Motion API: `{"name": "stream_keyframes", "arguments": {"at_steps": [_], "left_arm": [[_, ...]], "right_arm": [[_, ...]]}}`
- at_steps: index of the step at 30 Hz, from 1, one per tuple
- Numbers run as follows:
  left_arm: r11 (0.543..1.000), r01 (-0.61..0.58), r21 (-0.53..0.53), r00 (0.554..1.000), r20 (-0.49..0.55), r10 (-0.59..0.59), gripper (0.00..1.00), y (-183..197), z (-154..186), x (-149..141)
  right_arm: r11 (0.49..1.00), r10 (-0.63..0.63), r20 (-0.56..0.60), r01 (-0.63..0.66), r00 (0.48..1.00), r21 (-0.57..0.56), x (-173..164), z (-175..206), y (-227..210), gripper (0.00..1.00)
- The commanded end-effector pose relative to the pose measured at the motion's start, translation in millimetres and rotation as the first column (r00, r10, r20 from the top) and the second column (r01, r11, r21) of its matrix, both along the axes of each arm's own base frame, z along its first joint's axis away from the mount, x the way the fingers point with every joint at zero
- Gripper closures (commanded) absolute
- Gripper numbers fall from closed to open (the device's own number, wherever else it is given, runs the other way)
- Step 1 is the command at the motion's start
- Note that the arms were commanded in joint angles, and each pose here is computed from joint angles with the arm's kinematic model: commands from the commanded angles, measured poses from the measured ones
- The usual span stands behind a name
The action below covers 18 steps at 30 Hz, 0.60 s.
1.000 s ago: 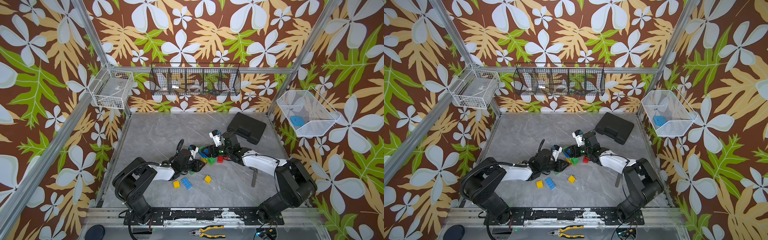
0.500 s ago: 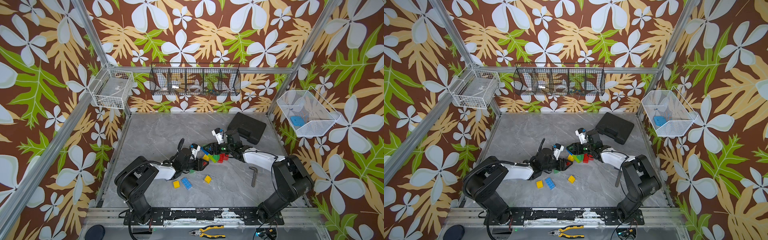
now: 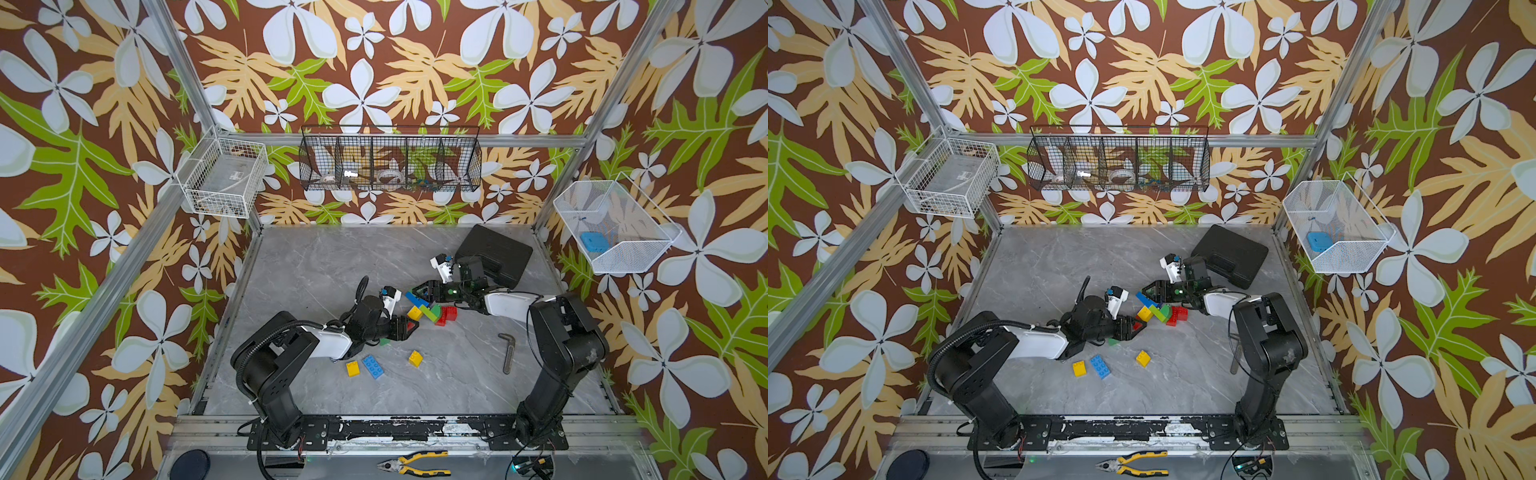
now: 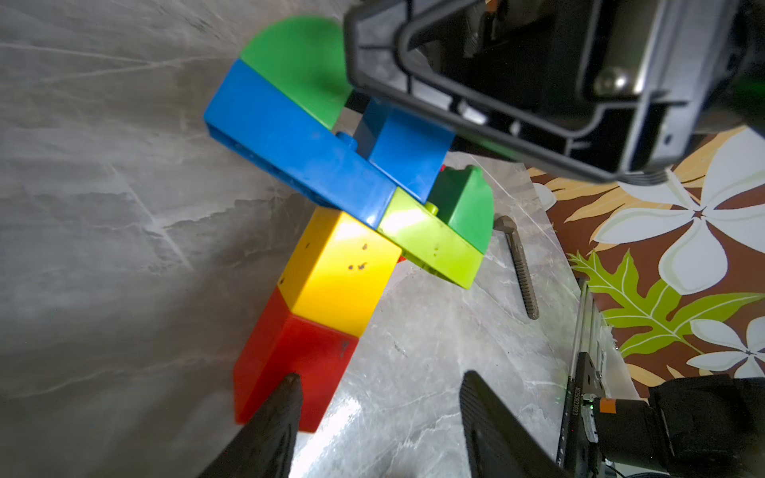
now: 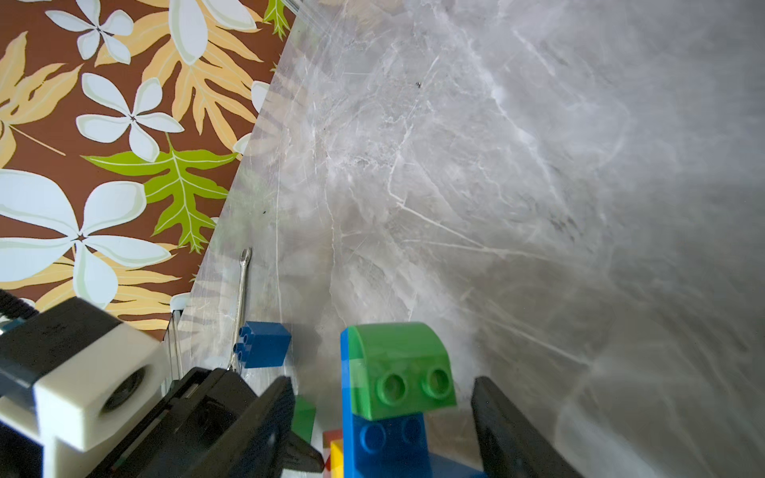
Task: Assemble a fork with lego
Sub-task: Place the lego brick at the center of the board.
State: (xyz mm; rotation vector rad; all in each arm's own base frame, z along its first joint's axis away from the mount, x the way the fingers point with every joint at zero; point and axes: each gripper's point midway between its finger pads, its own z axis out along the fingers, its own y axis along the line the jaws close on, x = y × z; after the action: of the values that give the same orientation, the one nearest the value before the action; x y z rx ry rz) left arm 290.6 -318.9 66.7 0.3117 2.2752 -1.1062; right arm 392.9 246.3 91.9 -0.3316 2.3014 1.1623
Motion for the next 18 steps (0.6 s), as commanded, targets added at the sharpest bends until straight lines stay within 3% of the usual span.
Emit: {"name": "stream_keyframes", "arguments": {"at_steps": [1, 13, 18], "left_arm": [[0.989, -0.036, 0.145, 0.991, -0.124, 0.054, 0.37, 24, -42, -15], [0.985, -0.068, 0.157, 0.988, -0.128, 0.088, 0.36, 32, -43, -17], [0.978, -0.107, 0.181, 0.988, -0.088, 0.125, 0.39, 42, -29, -15]], "right_arm": [[0.996, 0.07, 0.018, -0.071, 0.997, 0.045, 5, 5, 10, 0.29], [0.987, 0.158, -0.042, -0.157, 0.987, 0.01, 41, -26, 27, 0.28], [0.991, 0.067, 0.038, -0.062, 0.997, -0.116, 67, -11, 14, 0.26]]}}
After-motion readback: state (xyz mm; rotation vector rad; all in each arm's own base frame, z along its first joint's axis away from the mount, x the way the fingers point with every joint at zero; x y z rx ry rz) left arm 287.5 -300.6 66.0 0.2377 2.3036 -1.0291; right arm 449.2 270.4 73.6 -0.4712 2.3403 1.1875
